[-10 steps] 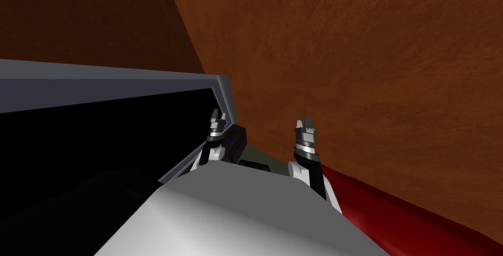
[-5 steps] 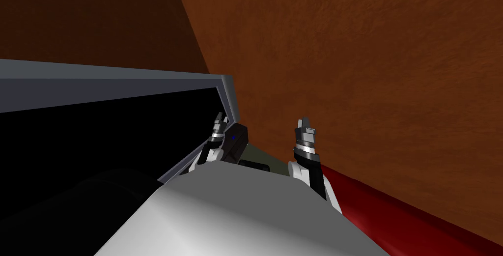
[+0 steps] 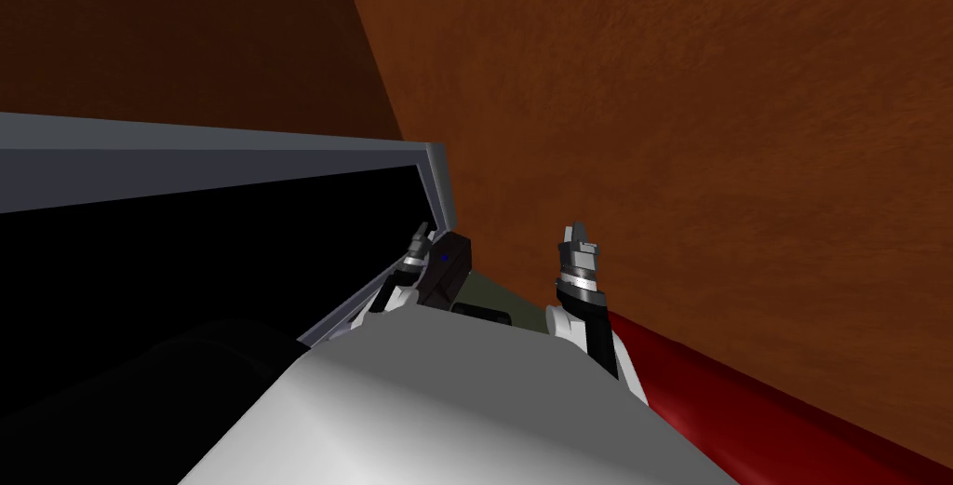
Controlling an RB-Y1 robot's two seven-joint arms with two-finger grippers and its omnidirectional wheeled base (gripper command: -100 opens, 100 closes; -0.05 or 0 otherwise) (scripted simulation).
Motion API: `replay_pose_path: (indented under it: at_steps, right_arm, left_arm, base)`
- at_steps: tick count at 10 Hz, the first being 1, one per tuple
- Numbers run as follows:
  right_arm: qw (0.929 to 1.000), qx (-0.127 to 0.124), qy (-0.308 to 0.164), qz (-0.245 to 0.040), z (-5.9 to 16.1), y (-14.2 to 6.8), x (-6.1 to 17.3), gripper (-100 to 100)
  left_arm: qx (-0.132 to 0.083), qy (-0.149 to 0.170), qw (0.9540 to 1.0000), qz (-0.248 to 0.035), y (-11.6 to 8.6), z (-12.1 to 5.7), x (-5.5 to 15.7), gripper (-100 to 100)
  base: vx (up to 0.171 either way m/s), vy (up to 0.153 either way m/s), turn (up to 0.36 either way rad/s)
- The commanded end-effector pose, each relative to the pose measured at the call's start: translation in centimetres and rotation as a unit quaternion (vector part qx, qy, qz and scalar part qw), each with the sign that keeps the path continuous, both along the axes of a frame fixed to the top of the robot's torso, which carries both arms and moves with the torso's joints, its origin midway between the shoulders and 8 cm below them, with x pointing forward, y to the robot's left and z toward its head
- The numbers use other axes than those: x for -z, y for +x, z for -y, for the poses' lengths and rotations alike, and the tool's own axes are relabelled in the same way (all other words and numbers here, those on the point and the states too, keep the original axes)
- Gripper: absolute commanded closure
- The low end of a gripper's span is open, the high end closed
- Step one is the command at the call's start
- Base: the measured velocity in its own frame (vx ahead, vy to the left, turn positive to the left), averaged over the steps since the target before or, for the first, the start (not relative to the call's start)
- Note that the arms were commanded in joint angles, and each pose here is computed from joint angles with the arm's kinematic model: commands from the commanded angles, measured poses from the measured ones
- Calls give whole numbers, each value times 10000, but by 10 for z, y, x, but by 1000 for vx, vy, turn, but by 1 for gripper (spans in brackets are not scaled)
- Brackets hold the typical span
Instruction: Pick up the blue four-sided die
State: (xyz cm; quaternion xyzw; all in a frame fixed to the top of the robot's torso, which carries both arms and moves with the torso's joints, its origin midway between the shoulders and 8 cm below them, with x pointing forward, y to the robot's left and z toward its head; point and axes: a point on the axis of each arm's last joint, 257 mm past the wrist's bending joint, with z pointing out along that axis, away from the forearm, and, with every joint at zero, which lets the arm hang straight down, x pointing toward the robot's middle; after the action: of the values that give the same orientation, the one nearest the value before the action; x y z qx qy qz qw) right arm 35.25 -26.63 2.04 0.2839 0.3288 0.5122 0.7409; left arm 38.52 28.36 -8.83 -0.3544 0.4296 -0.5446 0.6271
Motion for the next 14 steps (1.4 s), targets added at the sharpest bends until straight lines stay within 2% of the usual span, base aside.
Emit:
replay_pose_path:
  at_steps: [1, 3, 4, 6, 7, 8, 10, 11, 12, 14]
  right_arm:
    - [10000, 0, 0, 0, 0, 0, 0, 0]
    - [10000, 0, 0, 0, 0, 0, 0, 0]
    - [10000, 0, 0, 0, 0, 0, 0, 0]
    - [10000, 0, 0, 0, 0, 0, 0, 0]
    - [10000, 0, 0, 0, 0, 0, 0, 0]
    - [10000, 0, 0, 0, 0, 0, 0, 0]
    - [10000, 0, 0, 0, 0, 0, 0, 0]
    - [10000, 0, 0, 0, 0, 0, 0, 0]
    - [10000, 0, 0, 0, 0, 0, 0, 0]
    - [10000, 0, 0, 0, 0, 0, 0, 0]
  left_arm:
    - [50, 8, 9995, -310, 3, -4, 22, -100]
    - [125, 104, 9960, -874, 4, -9, 62, -100]
    - [133, 62, 9960, -882, 4, -10, 62, -100]
    - [212, 154, 9885, -1489, 0, -16, 104, -100]
    - [250, 217, 9831, -1801, -4, -19, 126, -100]
    - [249, 183, 9831, -1804, -4, -20, 126, -100]
    - [319, 306, 9689, -2437, -16, -28, 170, -100]
    - [355, 379, 9599, -2756, -24, -34, 192, -100]
    - [354, 351, 9599, -2758, -24, -34, 192, -100]
    - [415, 479, 9388, -3386, -44, -46, 234, -100]
  base:
    - [-15, 3, 12]
    - [-18, 3, 10]
    - [-10, 3, -3]
    - [-1, 2, -23]
    - [10, 1, -49]
    - [8, 1, -14]
    - [16, -3, -70]
    - [37, -4, -99]
    - [35, 3, -28]
    - [37, -1, -107]
